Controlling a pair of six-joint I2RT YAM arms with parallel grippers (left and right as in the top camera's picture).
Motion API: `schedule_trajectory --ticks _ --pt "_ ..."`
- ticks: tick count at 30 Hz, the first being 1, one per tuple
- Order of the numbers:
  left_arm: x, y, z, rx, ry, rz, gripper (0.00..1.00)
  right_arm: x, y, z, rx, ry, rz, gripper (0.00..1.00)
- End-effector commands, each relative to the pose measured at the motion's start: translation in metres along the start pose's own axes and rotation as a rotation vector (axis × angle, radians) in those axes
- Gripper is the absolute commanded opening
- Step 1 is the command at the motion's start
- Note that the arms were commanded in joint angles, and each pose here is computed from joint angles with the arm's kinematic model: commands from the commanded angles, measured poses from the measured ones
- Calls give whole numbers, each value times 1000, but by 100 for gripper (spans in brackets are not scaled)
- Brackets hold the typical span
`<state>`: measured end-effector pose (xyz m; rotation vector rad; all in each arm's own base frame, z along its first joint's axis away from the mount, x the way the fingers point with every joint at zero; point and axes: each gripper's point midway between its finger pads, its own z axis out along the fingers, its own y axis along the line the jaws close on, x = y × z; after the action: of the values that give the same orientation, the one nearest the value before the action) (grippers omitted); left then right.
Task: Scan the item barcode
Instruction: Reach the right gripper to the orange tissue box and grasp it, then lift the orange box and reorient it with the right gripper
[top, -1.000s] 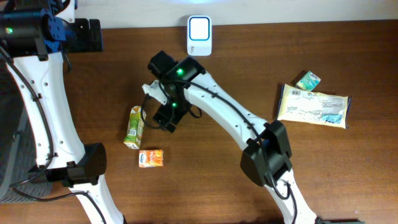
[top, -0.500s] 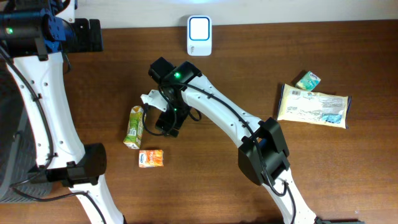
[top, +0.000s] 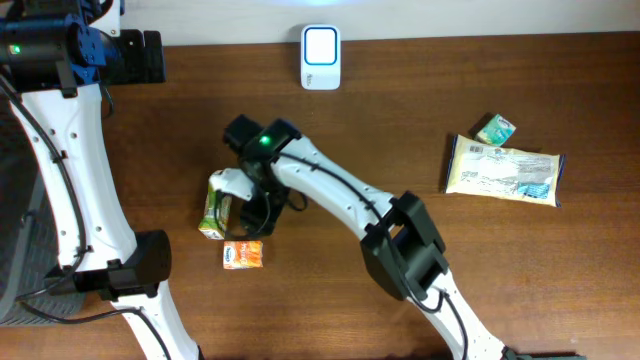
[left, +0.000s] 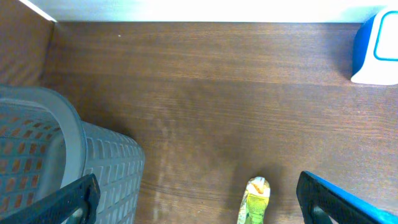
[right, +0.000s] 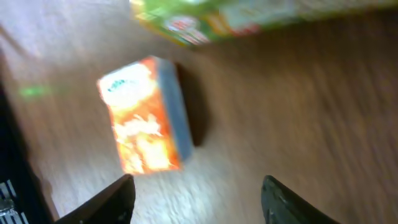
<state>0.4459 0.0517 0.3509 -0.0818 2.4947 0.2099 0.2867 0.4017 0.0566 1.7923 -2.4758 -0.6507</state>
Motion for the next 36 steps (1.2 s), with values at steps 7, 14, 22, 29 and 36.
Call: schedule_trajectory --ticks 7,14,22,29,36 --pt "-1 3 -7 -7 -17 -11 99 4 23 38 -81 60 2 53" --pt "-2 3 -7 -7 -18 -11 99 6 22 41 -81 70 5 33" --pt "-1 3 -7 -7 -17 -11 99 21 23 52 -99 111 26 26" --pt "-1 3 -7 -7 -17 -11 99 19 5 38 -59 91 124 4" --pt "-1 3 -7 -7 -17 -11 99 32 -87 -50 164 -55 665 4"
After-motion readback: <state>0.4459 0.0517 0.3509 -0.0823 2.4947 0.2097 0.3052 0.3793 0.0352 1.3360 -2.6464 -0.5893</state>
